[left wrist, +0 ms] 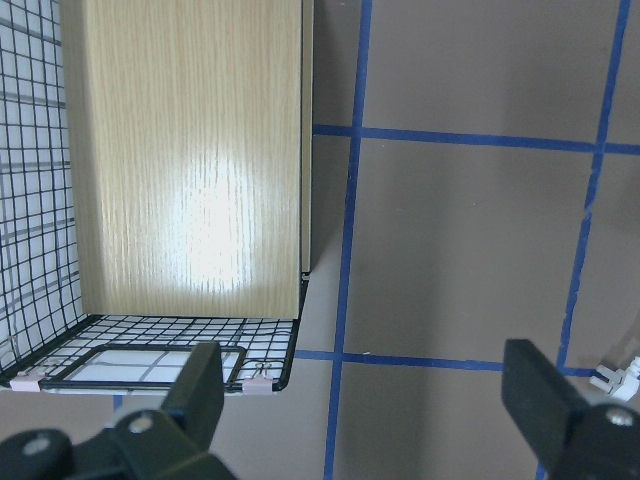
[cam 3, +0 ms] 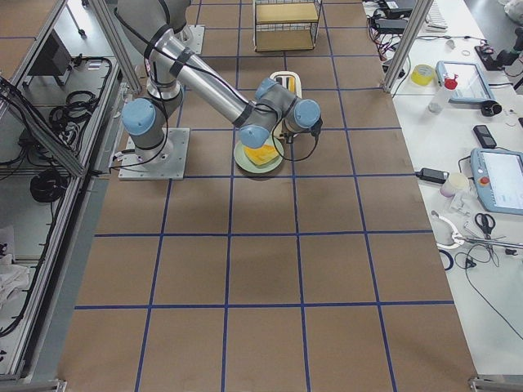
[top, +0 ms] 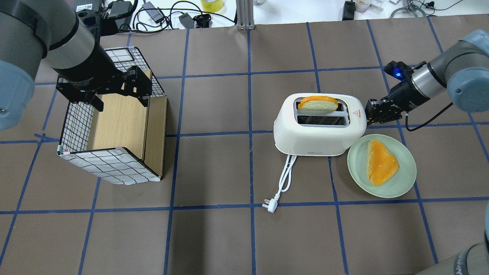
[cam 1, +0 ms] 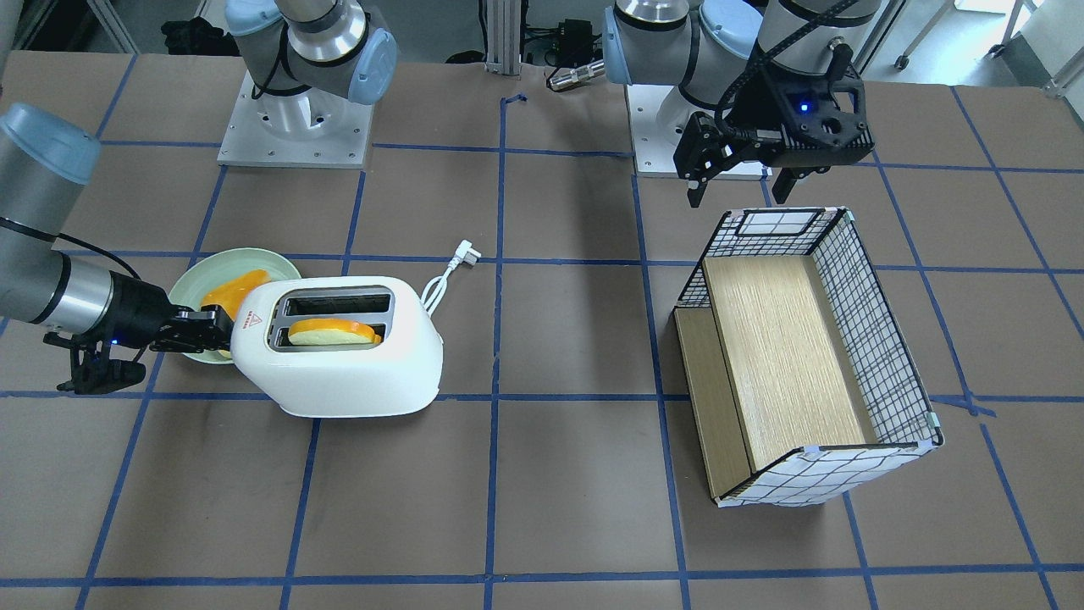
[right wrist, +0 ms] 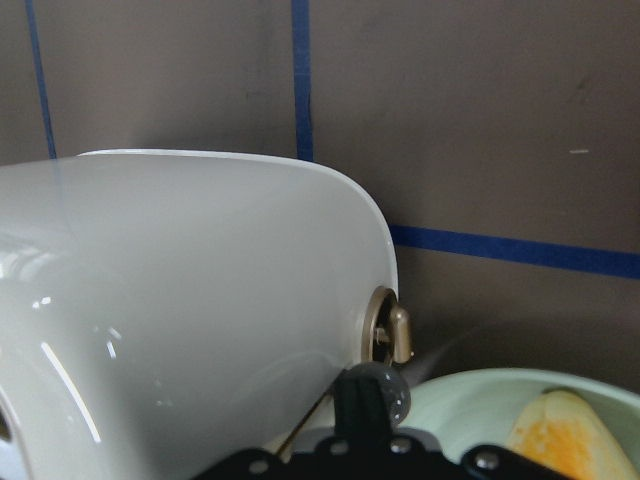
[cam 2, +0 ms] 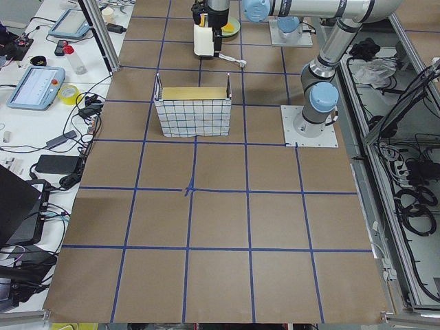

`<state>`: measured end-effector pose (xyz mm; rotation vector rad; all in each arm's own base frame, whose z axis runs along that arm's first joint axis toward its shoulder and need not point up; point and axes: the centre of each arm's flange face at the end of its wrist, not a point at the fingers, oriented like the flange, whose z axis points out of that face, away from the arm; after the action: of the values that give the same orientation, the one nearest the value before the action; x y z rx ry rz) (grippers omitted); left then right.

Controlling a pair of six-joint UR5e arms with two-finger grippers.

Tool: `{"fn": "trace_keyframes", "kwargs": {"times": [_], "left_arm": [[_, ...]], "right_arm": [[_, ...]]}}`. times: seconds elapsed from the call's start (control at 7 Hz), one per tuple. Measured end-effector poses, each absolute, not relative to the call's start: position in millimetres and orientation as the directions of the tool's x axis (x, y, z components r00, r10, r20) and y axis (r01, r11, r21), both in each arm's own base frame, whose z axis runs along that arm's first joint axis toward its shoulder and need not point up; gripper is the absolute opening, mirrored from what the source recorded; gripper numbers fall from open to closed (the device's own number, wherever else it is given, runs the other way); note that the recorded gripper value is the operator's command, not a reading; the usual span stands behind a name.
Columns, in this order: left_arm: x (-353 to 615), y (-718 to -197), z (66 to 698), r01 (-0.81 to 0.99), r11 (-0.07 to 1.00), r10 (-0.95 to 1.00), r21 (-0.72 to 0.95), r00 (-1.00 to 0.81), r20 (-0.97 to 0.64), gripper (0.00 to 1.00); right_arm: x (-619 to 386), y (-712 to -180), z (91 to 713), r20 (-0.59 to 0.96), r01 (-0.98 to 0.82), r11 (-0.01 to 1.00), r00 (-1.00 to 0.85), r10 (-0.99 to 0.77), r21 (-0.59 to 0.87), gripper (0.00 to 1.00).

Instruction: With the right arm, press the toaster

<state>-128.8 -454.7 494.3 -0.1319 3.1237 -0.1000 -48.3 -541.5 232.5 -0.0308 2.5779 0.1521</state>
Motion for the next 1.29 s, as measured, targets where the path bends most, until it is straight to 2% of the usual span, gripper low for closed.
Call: {"fn": "trace_keyframes", "kwargs": {"times": [0.43, 0.86, 1.0, 1.14, 1.29], "left_arm": [[-128.8, -454.7, 494.3, -0.084, 0.994, -0.085, -0.064, -0.996, -0.011, 1.0], [-128.8, -454.7, 494.3, -0.084, 0.994, -0.085, -0.064, -0.996, -0.01, 1.0], [-128.8, -454.7, 494.3, -0.084, 0.994, -0.085, -0.064, -0.996, -0.01, 1.0], [-128.8, -454.7, 494.3, -0.084, 0.994, -0.085, -0.064, -0.996, -0.01, 1.0], [-128.8, -454.7, 494.3, -0.084, 0.994, -0.085, -0.064, -0.996, -0.01, 1.0]], "right_arm": [[-44.1, -542.1, 259.3, -0.509, 0.062, 0.991, -0.853, 0.115, 0.119, 0.0], [-36.2, -530.2, 309.2, -0.503, 0.089, 0.993, -0.856, 0.119, 0.083, 0.0], [-33.9, -524.5, 334.3, -0.494, 0.099, 0.992, -0.861, 0.125, 0.078, 0.21], [-33.0, -520.4, 359.7, -0.474, 0.116, 0.991, -0.87, 0.136, 0.072, 0.57], [-34.8, -516.7, 384.7, -0.431, 0.132, 0.99, -0.891, 0.143, 0.055, 1.0]]}}
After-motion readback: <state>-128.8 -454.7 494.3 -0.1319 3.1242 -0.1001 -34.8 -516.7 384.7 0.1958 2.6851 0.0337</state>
